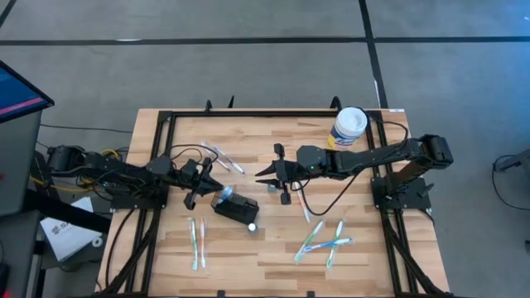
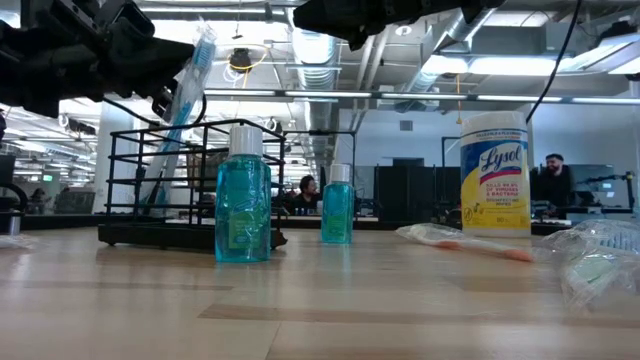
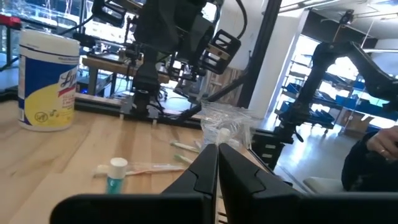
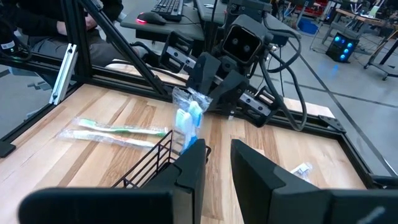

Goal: Pick & Place toothbrushing station
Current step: Adjust the blue toothbrush in the left compartment of the wire organizer

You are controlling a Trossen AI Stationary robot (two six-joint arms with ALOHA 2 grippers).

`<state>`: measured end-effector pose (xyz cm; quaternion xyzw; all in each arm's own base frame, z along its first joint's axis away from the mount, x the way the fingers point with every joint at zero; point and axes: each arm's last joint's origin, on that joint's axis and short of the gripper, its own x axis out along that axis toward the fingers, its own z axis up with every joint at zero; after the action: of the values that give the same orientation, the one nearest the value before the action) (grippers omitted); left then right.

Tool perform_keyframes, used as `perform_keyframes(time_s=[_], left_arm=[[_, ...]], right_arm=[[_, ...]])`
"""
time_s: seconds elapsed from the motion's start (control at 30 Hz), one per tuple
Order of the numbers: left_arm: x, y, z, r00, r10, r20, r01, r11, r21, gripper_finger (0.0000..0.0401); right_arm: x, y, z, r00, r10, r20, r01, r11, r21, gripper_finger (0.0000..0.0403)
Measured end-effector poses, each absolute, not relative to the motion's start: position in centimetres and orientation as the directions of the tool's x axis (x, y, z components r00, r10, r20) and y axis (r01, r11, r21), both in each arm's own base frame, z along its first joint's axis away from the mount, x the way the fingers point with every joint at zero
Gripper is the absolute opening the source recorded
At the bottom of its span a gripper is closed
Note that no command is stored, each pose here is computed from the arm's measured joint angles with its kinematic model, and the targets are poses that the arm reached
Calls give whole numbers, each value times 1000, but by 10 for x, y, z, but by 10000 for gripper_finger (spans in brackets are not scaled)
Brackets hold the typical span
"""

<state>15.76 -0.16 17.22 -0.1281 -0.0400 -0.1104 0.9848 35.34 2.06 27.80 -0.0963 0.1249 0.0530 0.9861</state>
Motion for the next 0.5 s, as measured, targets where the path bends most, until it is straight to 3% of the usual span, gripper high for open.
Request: perform_keyframes(time_s=[0.3,0.5], left_arm=[[158,-2,172,974,-200,107,222,938,-265,7],[158,-2,172,973,-205,105,226,937,-267,44]], right_arm=[[353,21,278,963,81,-257,-129,976,-177,67],[353,21,278,963,81,-257,-130,975,-180,67]])
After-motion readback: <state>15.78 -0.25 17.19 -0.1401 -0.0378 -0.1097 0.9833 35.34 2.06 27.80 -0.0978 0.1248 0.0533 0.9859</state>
